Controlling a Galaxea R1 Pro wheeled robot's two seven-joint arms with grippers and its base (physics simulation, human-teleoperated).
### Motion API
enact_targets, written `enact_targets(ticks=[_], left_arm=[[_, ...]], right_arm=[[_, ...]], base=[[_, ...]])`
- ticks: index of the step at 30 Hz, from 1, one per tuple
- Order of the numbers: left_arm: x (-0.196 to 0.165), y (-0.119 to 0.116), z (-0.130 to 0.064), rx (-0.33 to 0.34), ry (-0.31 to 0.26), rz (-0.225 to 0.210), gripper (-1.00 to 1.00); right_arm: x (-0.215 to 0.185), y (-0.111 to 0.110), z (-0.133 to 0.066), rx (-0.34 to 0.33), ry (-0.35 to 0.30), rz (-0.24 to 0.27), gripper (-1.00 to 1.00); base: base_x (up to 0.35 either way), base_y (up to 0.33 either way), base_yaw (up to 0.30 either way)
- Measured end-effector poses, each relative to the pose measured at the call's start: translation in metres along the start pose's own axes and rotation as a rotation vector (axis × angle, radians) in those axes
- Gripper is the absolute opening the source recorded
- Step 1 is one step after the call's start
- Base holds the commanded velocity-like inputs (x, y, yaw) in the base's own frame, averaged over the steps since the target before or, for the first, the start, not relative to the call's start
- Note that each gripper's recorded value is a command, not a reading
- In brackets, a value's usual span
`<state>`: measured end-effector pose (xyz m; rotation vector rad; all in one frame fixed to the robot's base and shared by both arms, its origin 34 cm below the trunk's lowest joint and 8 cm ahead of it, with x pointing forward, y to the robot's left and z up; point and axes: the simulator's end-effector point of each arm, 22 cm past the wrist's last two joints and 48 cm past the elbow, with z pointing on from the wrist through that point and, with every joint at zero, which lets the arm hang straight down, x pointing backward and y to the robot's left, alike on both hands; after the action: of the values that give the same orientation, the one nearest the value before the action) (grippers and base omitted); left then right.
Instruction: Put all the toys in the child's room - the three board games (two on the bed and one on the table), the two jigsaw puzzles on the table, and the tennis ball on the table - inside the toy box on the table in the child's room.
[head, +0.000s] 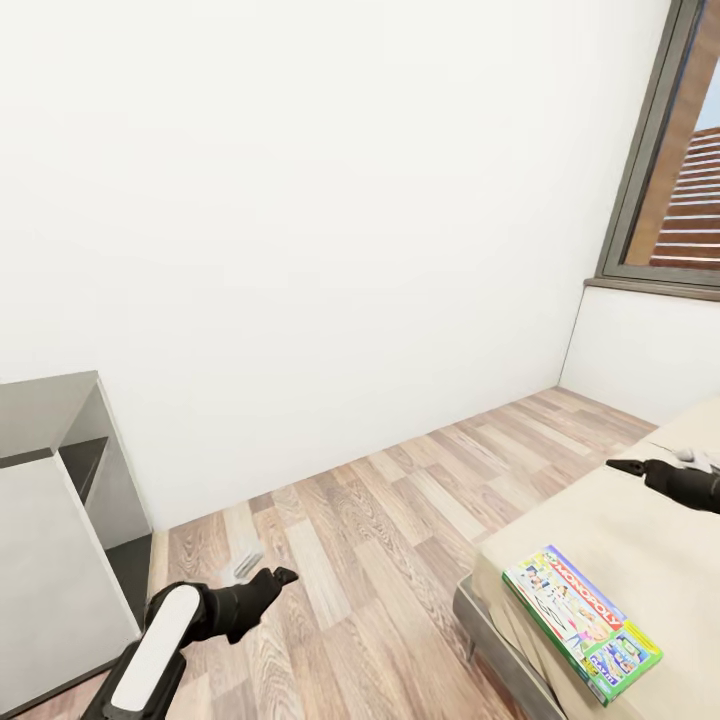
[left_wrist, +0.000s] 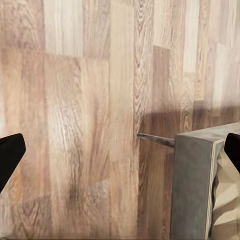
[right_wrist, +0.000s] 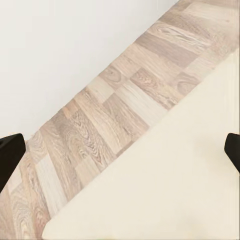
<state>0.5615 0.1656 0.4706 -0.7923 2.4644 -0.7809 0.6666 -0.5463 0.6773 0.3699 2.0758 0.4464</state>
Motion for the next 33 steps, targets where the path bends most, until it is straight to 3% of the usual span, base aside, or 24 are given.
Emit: enact_targets(ticks=[8,16,24,33], left_arm=[[0.012,-0.001,0.020,0.039,0.034,-0.054,1.00],[0.024,-0.012,0.034,0.150,0.059,-0.108,1.00],[0.030,-0.019,0.040,0.212,0.068,-0.138,1.00],[0.033,-0.025,0.042,0.243,0.069,-0.152,1.00]], right_arm=[[-0.013,-0.003,-0.014,0.013,-0.054,-0.027,1.00],[-0.024,0.002,-0.022,0.016,-0.086,-0.056,1.00],[-0.028,0.006,-0.025,0.017,-0.095,-0.068,1.00],[-0.029,0.008,-0.025,0.014,-0.099,-0.072,1.00]], base=[[0.000,0.000,0.000],[0.000,0.000,0.000],[0.000,0.000,-0.032],[0.000,0.000,-0.175]])
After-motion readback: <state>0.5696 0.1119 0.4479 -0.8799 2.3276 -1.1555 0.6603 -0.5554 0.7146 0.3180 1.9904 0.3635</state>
